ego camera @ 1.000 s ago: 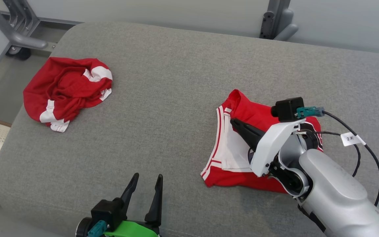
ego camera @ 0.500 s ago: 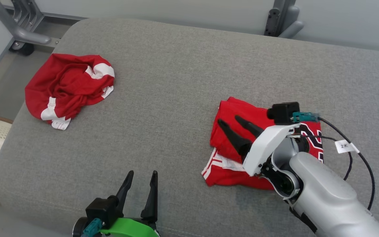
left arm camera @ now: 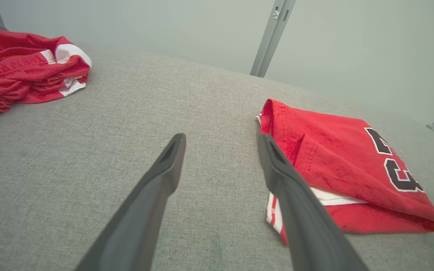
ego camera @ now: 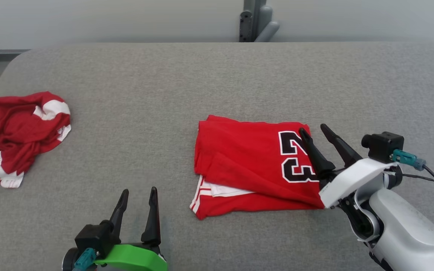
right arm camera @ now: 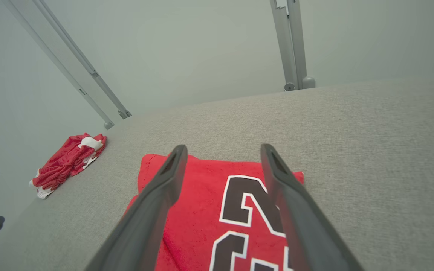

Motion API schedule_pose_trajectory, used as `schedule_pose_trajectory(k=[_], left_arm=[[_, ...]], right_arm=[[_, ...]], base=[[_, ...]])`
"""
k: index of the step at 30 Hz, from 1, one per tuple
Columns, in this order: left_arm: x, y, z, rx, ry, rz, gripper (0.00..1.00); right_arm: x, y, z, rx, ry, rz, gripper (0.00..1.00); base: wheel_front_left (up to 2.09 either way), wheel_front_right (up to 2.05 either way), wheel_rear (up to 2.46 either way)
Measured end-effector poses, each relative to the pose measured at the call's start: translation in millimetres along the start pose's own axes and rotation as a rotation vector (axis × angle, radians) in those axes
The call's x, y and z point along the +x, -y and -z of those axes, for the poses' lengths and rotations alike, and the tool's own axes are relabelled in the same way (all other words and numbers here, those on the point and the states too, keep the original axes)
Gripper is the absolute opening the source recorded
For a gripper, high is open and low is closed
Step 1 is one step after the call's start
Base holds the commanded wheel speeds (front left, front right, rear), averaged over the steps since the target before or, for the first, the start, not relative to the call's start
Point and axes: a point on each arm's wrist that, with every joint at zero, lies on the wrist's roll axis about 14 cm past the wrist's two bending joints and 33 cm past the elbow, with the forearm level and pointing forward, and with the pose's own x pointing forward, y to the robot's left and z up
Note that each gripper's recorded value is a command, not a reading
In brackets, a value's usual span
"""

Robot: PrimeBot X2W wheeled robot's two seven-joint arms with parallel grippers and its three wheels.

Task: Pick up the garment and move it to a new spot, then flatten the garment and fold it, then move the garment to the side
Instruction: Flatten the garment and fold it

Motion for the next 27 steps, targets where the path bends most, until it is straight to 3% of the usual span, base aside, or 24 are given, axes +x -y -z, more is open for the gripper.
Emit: schedule_pose_trajectory(k=[8,14,19,26,27], left_arm=[[15,26,-2,0.019,0.008,0.081,1.00],[15,39,-11,0.057,0.046,0.120,1.00],[6,42,-10,0.040,0.051,0.113,1.00],[-2,39,-18,0.049,0.085,0.092,1.00],[-3,38,-19,0.054,0.089,0.087,1.00]], right_arm=[[-62,48,2,-0.067,0.014,0.174,1.00],[-96,52,-3,-0.097,0.062,0.240,1.00],[-110,50,4,-0.138,0.047,0.256,1.00],[-98,39,8,-0.152,0.035,0.210,1.00],[-95,36,9,-0.151,0.031,0.200,0.50]], base=[[0.00,0.00,0.00],[0.00,0.00,0.00],[0.00,0.00,0.00],[0.00,0.00,0.00],[0.00,0.00,0.00]])
